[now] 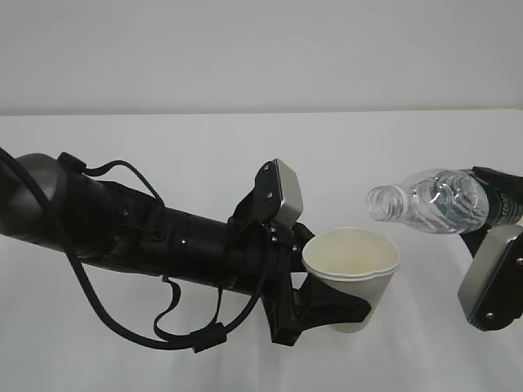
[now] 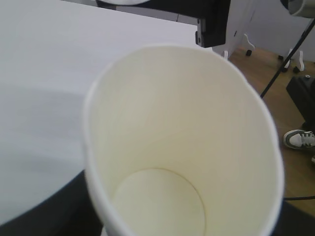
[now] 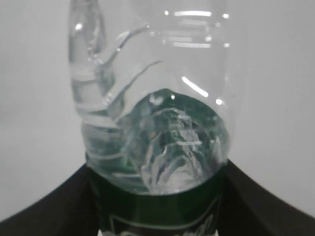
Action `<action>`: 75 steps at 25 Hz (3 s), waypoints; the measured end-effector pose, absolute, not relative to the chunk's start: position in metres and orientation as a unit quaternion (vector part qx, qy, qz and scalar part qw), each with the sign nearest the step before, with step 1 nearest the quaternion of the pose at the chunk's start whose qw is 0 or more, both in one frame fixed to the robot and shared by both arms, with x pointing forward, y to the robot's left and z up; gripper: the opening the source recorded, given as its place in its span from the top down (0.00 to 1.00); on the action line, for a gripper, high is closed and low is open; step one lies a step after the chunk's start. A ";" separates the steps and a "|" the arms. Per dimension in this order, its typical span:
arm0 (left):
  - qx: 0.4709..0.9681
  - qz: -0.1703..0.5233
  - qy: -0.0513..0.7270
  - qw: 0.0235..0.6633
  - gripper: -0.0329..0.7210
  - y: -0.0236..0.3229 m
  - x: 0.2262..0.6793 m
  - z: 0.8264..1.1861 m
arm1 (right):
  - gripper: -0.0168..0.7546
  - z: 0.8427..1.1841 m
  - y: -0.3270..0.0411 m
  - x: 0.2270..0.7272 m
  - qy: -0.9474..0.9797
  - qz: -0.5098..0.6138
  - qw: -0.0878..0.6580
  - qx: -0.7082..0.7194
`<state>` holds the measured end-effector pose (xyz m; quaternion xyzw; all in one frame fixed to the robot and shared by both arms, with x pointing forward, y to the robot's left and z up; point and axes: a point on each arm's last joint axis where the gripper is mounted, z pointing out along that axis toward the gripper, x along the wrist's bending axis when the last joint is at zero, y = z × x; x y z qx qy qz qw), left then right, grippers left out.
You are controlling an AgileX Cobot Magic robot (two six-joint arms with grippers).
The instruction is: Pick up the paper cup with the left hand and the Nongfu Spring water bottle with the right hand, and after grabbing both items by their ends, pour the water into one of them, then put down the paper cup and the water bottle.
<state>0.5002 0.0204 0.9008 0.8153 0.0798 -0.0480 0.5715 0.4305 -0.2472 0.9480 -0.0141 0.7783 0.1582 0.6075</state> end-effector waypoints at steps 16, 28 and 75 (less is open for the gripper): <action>0.815 -0.048 0.080 0.571 0.35 0.020 0.500 0.901 | 0.39 0.953 -0.247 0.431 0.761 0.150 0.631 -0.031; 0.816 -0.048 0.078 0.571 0.35 0.020 0.500 0.901 | 0.39 0.954 -0.246 0.431 0.756 0.152 0.636 -0.039; 0.816 -0.049 0.078 0.570 0.35 0.020 0.500 0.901 | 0.39 0.954 -0.247 0.432 0.756 0.126 0.639 -0.060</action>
